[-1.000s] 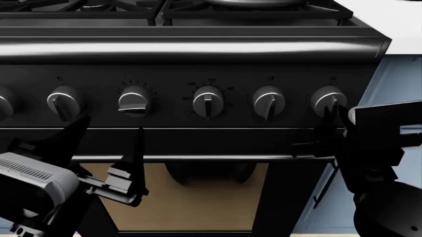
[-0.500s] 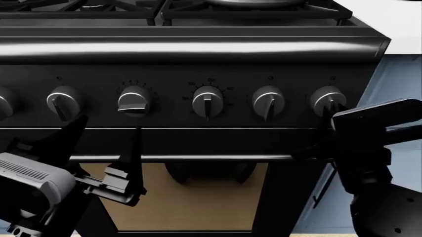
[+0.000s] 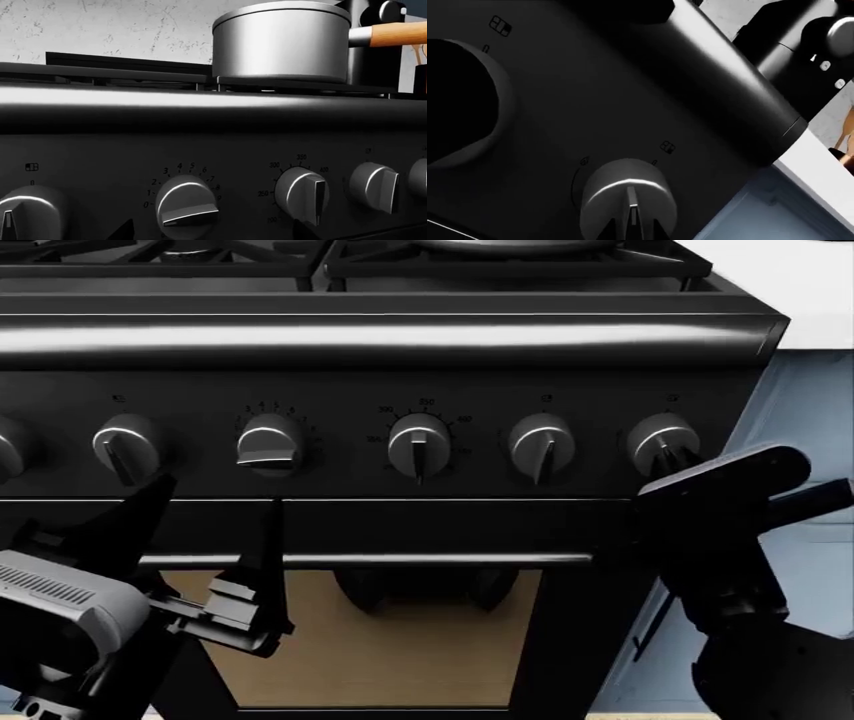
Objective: Pick the croissant and place it on the pan. Then turn on the stove to warm the croissant.
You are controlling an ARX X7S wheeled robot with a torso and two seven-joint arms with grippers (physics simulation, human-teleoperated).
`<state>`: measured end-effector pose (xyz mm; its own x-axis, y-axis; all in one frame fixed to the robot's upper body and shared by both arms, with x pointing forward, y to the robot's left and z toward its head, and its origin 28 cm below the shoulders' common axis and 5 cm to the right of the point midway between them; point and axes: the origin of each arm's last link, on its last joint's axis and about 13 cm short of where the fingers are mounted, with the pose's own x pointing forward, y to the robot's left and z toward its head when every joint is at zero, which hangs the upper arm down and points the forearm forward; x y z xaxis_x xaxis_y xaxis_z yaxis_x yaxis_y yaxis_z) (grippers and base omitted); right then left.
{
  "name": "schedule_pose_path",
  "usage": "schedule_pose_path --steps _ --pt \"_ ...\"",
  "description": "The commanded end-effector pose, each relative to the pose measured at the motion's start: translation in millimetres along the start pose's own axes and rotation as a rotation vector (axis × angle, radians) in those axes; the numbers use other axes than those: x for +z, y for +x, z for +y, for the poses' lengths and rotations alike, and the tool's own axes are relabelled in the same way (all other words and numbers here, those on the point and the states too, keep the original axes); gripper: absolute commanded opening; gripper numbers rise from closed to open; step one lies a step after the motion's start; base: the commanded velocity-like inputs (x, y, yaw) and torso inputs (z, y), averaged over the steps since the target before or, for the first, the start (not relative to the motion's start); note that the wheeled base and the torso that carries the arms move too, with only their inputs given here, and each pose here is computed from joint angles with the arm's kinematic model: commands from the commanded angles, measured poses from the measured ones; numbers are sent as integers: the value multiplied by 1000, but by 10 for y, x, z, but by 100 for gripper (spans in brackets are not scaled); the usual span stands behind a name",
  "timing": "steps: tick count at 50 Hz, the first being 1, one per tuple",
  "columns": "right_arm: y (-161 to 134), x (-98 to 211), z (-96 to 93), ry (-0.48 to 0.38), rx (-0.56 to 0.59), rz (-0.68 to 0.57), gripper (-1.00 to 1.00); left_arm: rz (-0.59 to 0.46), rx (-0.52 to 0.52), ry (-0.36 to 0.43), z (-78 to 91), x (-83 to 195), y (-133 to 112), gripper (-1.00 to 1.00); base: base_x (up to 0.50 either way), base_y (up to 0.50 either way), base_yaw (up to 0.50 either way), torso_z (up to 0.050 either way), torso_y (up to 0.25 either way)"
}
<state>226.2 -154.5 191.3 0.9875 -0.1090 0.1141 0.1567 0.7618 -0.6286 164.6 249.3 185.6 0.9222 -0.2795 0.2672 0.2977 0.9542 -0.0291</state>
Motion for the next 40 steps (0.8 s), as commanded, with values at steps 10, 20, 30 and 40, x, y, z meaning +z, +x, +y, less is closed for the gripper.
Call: schedule_pose_path --steps 10,20,30,40 --pt "-75 102 39 -44 64 -70 -100 -3 0 -1 -1 7 -3 100 0 0 0 0 0" --pt "-100 125 31 -24 70 -56 100 -7 2 -1 -1 16 -13 100 0 0 0 0 2" --pt "-131 134 18 -7 75 -45 100 -9 2 0 2 20 -16 100 0 0 0 0 0" --pt "-147 167 25 -2 76 -48 100 -14 -3 4 -8 49 -21 100 0 0 0 0 0"
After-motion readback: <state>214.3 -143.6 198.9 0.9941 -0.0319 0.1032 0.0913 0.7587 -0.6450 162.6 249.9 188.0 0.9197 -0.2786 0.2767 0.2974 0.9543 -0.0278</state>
